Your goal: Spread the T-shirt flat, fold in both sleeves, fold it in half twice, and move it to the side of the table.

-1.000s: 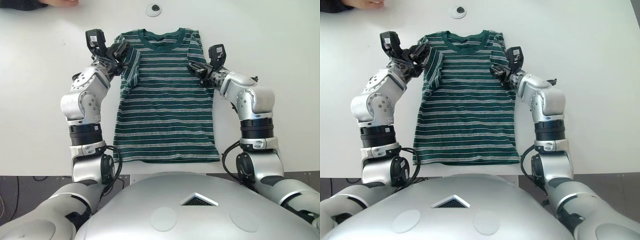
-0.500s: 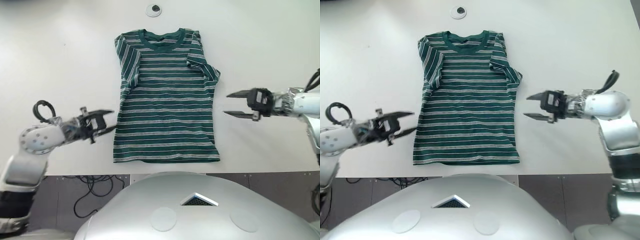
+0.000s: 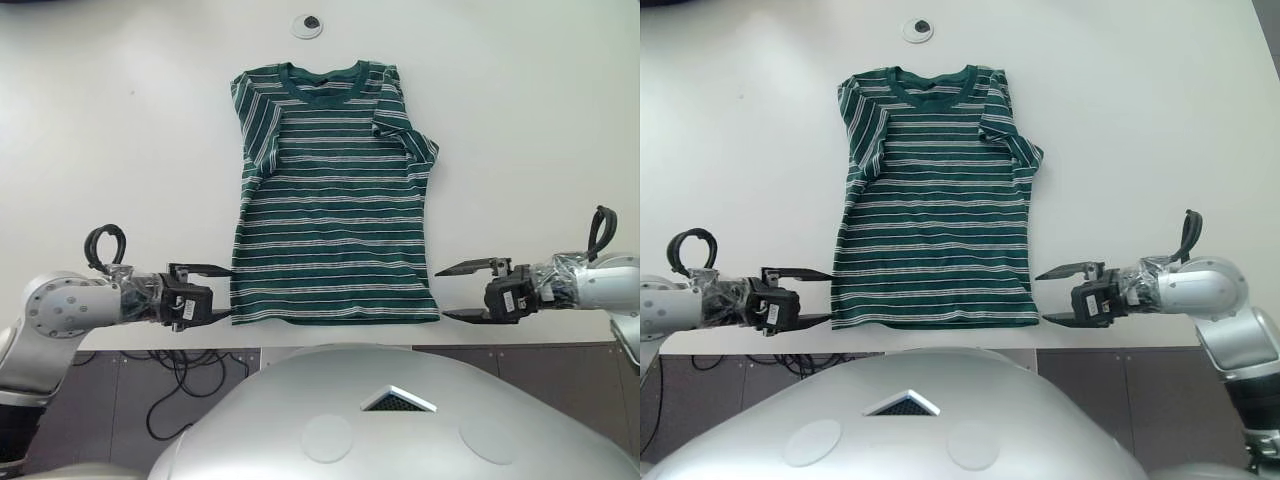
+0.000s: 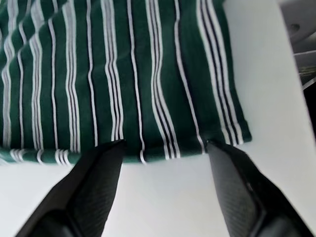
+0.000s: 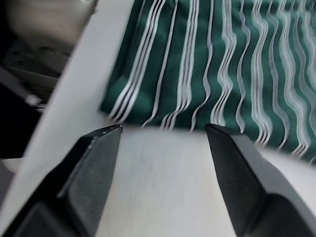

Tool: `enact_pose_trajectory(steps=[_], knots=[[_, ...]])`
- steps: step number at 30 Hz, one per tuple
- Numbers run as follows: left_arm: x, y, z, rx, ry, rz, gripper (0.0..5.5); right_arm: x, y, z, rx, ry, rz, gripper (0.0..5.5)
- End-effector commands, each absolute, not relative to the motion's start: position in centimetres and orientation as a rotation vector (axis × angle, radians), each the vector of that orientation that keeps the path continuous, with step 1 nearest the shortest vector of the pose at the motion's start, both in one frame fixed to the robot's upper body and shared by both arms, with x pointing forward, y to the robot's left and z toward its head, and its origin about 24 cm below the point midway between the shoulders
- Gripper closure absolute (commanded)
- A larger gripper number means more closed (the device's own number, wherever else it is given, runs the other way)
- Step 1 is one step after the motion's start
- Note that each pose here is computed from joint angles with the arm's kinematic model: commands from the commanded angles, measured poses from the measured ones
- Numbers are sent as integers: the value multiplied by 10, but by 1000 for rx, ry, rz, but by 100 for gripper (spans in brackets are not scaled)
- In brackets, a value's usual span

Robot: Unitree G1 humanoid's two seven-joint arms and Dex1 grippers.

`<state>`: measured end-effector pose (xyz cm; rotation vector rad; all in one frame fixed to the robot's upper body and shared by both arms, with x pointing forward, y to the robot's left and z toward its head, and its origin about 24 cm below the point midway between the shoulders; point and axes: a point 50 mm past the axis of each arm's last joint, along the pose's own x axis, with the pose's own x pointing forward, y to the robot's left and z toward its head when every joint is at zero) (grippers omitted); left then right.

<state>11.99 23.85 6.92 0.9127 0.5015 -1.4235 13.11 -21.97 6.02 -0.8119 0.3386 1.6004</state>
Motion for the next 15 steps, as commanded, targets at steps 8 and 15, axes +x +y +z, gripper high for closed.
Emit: enact_pose_trajectory(steps=[8, 15], knots=[[114, 228, 56, 967, 464, -1514, 341, 115, -187, 69, -959, 101, 1685, 421], [114, 226, 58, 905, 478, -1531, 449, 132, -179, 69, -810, 242, 1550, 538]])
